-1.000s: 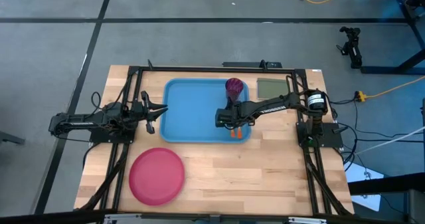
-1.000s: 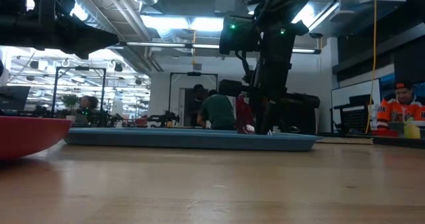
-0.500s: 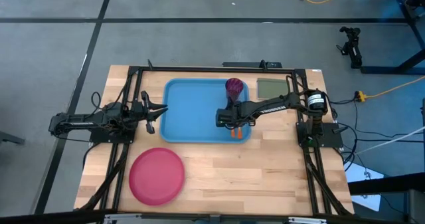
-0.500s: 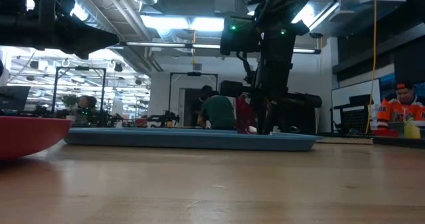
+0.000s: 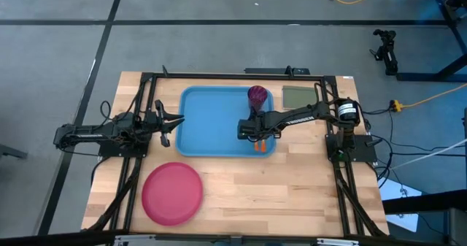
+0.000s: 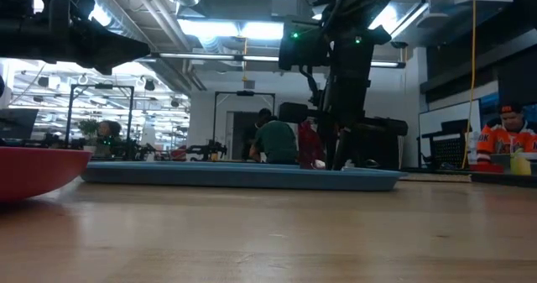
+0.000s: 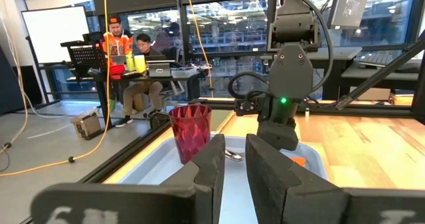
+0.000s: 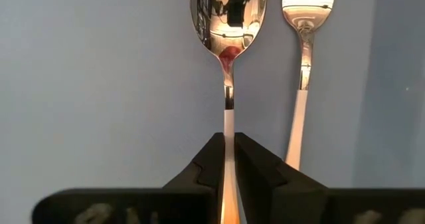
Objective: Pick and place plate/cup/fork/spoon on tray
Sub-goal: Put the orange spoon to the left of the orange fork on the blue tray, then put the red plate on the blue tray
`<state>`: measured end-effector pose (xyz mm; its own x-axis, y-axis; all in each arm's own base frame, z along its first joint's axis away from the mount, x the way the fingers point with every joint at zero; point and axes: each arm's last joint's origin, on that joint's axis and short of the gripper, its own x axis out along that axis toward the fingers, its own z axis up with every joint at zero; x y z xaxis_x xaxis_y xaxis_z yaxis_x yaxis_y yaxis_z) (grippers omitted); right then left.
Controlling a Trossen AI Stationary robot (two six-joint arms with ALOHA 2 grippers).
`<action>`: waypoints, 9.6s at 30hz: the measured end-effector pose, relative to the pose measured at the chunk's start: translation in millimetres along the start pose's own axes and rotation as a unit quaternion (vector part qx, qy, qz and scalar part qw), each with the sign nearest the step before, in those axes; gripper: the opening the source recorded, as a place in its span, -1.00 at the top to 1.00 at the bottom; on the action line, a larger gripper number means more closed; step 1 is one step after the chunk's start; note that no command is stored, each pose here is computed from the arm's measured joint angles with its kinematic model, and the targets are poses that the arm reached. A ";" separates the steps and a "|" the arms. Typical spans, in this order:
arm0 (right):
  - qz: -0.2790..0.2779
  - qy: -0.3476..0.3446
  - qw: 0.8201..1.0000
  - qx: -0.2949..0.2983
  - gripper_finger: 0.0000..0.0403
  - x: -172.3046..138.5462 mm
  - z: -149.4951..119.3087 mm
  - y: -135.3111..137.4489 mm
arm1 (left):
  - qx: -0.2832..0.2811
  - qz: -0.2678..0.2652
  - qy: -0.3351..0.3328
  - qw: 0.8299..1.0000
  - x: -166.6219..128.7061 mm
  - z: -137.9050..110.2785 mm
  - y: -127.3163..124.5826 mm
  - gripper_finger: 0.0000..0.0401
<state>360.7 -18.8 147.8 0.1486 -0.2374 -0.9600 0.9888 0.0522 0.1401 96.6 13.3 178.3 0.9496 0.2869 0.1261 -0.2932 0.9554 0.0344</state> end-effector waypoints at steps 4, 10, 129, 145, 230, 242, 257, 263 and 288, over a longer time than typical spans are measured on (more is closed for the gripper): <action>-0.003 0.000 1.000 -0.001 0.81 0.0 -0.1 -0.5 | 0.000 0.000 0.000 1.000 0.0 0.1 0.0 0.73; -0.004 -0.003 1.000 -0.001 0.81 0.0 0.1 -0.8 | 0.000 0.000 0.000 1.000 0.0 0.0 0.0 0.73; 0.030 -0.019 0.997 -0.070 0.38 17.7 27.5 9.5 | 0.000 0.000 0.000 1.000 0.0 0.0 0.0 0.73; 0.034 -0.033 0.997 -0.067 0.38 15.5 29.1 10.2 | 0.000 0.000 0.000 1.000 0.0 0.0 0.0 0.73; 0.452 -0.247 0.715 -0.473 0.38 -29.3 -31.1 -242.1 | 0.000 0.000 0.000 1.000 0.0 0.1 0.0 0.73; 0.514 -0.300 0.668 -0.446 0.38 -47.7 -27.2 -247.6 | 0.000 0.000 0.000 1.000 0.0 0.0 0.0 0.73; 0.560 -0.377 0.594 -0.439 0.38 -65.9 -23.6 -256.4 | 0.000 0.000 0.000 1.000 0.0 0.0 0.0 0.73; 0.562 -0.376 0.594 -0.437 0.38 -66.3 -23.5 -256.4 | 0.000 0.000 0.000 1.000 0.0 0.0 0.0 0.73; 0.554 -0.368 0.600 -0.444 0.38 -63.7 -24.1 -255.9 | 0.000 0.000 0.000 1.000 0.0 -0.1 0.0 0.73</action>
<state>97.8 6.3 167.2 0.9972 0.0732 0.0174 -0.0745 0.9926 0.0960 96.6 13.3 178.2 0.9496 0.2871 0.1260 -0.2934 0.9554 0.0344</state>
